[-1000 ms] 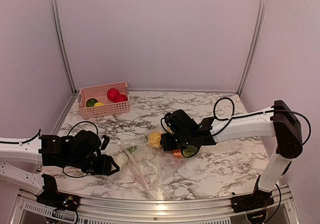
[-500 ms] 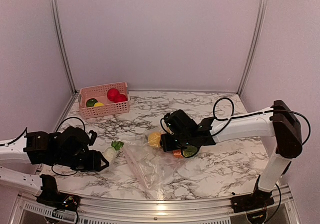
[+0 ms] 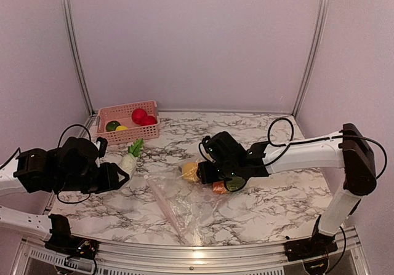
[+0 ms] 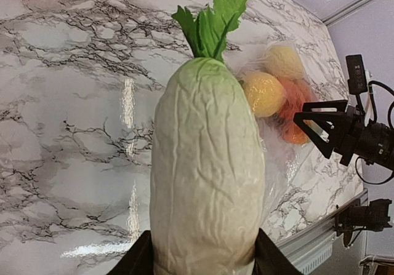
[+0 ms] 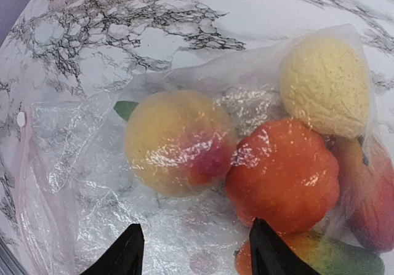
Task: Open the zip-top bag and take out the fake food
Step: Place the fake vegetable in the bin.
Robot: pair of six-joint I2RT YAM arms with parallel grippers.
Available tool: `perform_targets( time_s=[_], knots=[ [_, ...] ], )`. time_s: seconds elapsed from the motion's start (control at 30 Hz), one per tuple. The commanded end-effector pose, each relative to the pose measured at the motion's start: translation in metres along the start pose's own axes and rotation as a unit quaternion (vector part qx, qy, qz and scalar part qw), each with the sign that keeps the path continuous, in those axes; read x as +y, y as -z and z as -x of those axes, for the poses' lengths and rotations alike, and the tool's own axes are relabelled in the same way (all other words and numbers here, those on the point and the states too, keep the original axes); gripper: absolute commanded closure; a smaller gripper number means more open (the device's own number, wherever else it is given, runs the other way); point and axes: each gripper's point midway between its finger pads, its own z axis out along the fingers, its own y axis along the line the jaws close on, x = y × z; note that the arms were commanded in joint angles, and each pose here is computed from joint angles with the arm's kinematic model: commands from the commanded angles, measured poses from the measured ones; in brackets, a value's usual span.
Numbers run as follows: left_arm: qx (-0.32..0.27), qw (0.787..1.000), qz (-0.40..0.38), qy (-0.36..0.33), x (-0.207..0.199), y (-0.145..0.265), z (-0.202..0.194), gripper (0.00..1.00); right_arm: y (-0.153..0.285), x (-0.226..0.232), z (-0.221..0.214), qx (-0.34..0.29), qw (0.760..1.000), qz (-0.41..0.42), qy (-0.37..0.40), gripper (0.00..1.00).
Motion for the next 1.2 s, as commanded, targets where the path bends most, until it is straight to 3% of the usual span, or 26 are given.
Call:
perform_targets(
  time_s=[0.0,0.33,0.6,0.93,1.17],
  knots=[
    [-0.049,0.998,0.026,0.004,0.007,0.007,0.028,0.68,0.027,0.012,0.030,-0.037,0.999,0.017,-0.001,0.43],
    [-0.119,0.992,0.043,-0.008,0.007,-0.020,0.112,0.68,0.047,0.016,0.035,-0.052,0.998,0.021,0.002,0.39],
    [-0.167,0.983,0.064,0.030,0.040,-0.056,0.189,0.68,0.063,0.011,0.031,-0.060,0.998,0.018,-0.003,0.36],
    [-0.156,0.982,0.087,0.062,0.085,-0.114,0.258,0.68,0.076,0.005,0.029,-0.069,0.997,0.017,-0.009,0.33],
    [-0.144,0.980,0.107,0.087,0.116,-0.155,0.285,0.68,0.083,0.002,0.029,-0.072,0.997,0.016,-0.010,0.32]
  ],
)
